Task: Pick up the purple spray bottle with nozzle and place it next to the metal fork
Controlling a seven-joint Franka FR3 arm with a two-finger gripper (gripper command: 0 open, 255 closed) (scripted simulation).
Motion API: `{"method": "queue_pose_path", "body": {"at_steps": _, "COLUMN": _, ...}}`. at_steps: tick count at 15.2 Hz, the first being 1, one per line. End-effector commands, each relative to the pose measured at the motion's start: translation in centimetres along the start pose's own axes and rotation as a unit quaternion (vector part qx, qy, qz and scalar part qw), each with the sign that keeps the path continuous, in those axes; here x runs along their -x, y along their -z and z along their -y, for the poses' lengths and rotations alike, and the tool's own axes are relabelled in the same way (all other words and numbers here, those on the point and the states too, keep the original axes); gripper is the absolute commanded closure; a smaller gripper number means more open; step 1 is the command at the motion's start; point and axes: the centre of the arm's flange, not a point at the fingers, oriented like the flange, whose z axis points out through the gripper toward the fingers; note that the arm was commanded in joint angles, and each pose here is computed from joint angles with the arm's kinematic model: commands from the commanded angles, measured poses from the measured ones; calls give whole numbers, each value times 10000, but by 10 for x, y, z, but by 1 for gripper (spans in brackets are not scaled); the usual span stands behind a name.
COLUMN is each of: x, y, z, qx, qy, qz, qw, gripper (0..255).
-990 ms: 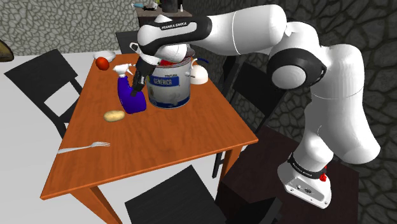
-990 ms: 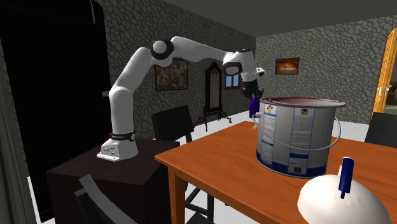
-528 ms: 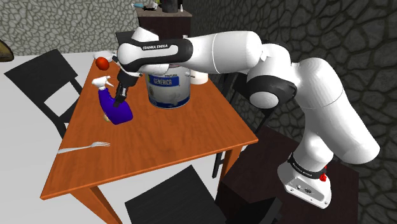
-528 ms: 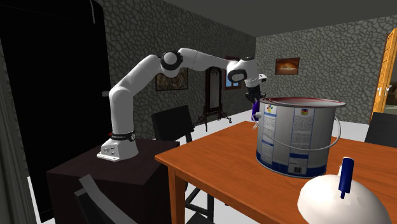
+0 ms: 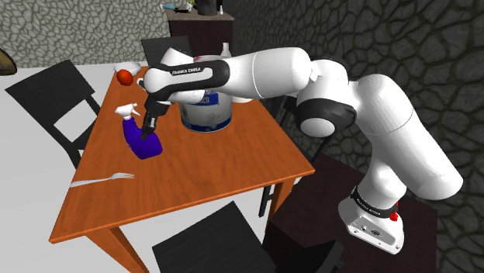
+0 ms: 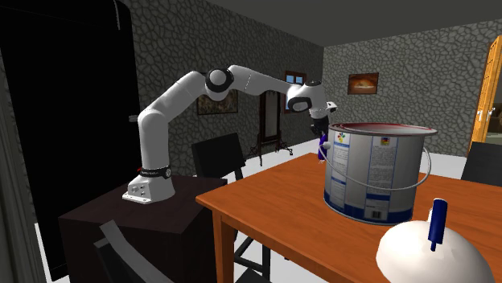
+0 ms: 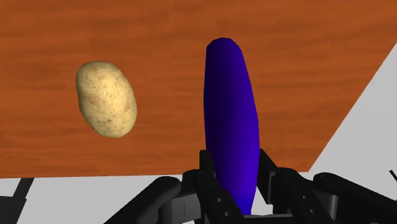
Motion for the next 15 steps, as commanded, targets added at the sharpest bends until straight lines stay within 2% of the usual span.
{"method": "queue_pose_path", "body": {"at_steps": 1, "x": 5, "y": -9, "z": 0, "qx": 2, "qy": 0, "qz": -2, "qw": 10000, "gripper": 255}}
{"method": "queue_pose_path", "body": {"at_steps": 7, "x": 23, "y": -37, "z": 0, "qx": 2, "qy": 0, "qz": -2, "qw": 10000, "gripper": 255}}
{"method": "queue_pose_path", "body": {"at_steps": 15, "x": 23, "y": -37, "z": 0, "qx": 2, "qy": 0, "qz": -2, "qw": 10000, "gripper": 255}}
